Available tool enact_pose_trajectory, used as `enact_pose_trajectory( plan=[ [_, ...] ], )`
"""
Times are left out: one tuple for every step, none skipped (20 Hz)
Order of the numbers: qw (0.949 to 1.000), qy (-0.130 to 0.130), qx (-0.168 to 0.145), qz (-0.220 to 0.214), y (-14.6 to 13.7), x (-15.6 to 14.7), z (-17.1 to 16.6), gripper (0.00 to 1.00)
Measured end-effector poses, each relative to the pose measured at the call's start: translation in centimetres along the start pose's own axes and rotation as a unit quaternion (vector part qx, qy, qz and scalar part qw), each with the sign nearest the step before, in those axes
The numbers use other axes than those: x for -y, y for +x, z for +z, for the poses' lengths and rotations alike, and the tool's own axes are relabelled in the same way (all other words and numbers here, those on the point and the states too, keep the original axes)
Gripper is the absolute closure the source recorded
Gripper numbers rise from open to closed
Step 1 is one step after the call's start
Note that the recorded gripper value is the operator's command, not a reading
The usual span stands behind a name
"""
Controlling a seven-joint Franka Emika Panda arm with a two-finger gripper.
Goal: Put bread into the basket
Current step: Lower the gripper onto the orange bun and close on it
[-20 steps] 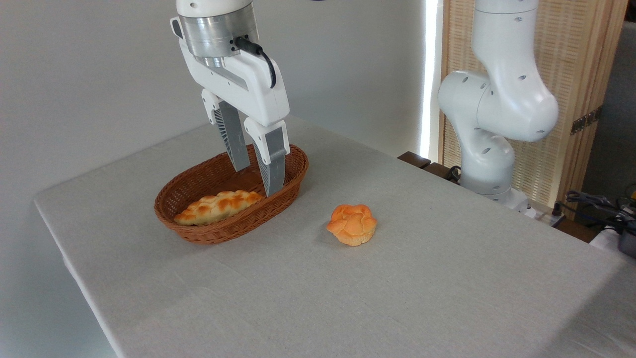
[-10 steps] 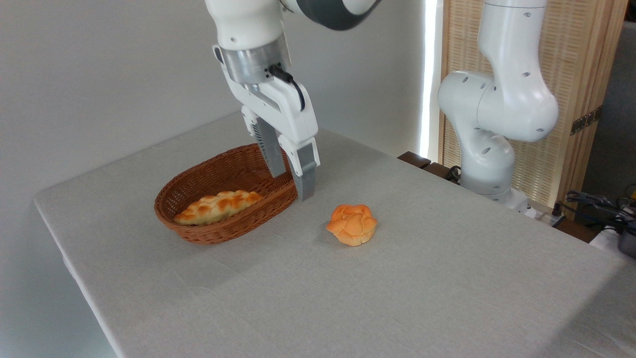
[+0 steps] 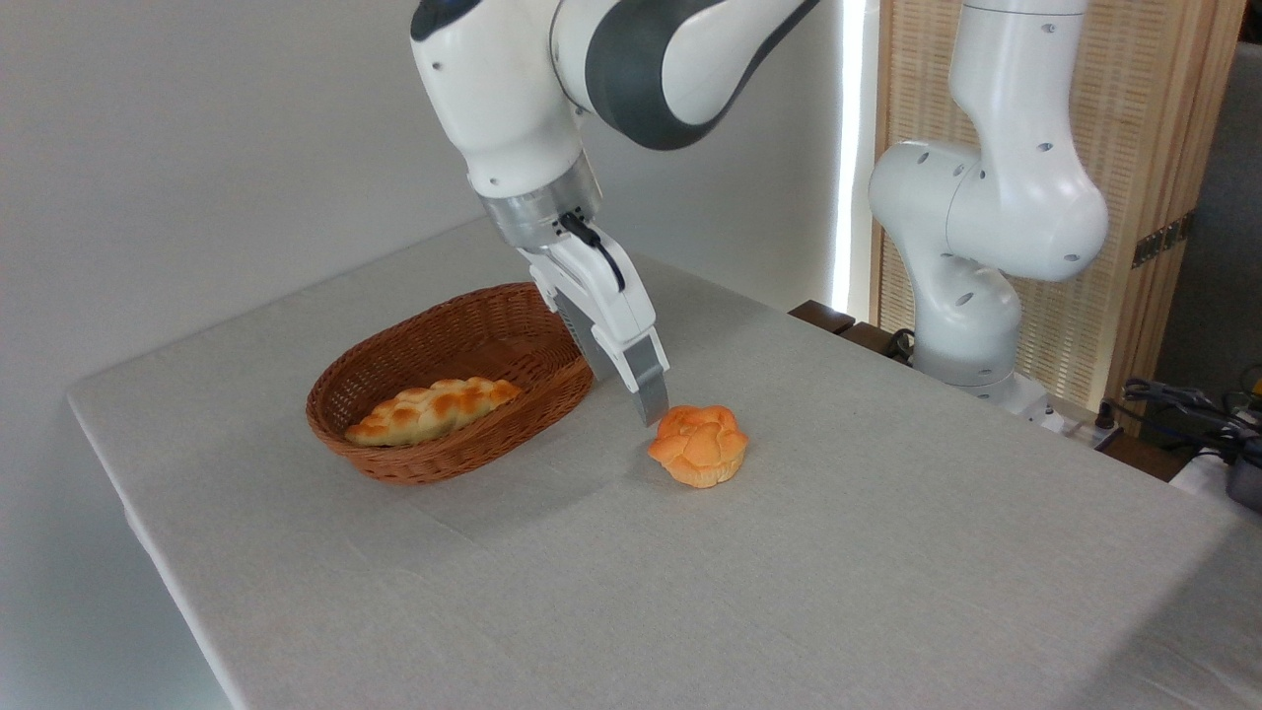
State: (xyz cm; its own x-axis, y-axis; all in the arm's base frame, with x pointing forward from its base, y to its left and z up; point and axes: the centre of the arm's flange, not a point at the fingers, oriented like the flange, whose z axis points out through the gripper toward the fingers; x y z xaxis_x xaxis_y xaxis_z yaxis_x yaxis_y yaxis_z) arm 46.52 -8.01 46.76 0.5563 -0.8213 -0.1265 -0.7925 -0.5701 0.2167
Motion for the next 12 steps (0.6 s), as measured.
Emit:
enact_pose_trajectory(
  plan=[
    [1.0, -0.003, 0.003, 0.004, 0.0, 0.1, 0.4, 0.0],
    [0.9999, -0.004, 0.007, 0.007, -0.1, 0.2, 0.8, 0.0],
    [0.9999, -0.003, 0.01, 0.009, -0.1, 0.3, 1.1, 0.0],
    [0.9999, 0.002, 0.011, 0.01, -0.1, 0.5, 1.3, 0.0],
    [0.9999, 0.01, 0.008, 0.011, -0.1, 0.6, 1.7, 0.0],
    [0.9998, 0.018, 0.004, 0.011, -0.1, 0.7, 2.2, 0.0],
    [0.9997, 0.023, 0.001, 0.011, -0.3, 0.6, 2.7, 0.0],
    [0.9996, 0.028, -0.002, 0.011, -0.5, 0.5, 3.1, 0.0],
    [0.9994, 0.031, -0.004, 0.012, -0.7, 0.3, 3.4, 0.0],
    [0.9992, 0.035, -0.006, 0.015, -1.0, 0.0, 3.5, 0.0],
    [0.999, 0.039, -0.009, 0.019, -1.4, -0.2, 3.6, 0.0],
    [0.9988, 0.042, -0.01, 0.022, -1.8, -0.5, 3.7, 0.0]
  ],
)
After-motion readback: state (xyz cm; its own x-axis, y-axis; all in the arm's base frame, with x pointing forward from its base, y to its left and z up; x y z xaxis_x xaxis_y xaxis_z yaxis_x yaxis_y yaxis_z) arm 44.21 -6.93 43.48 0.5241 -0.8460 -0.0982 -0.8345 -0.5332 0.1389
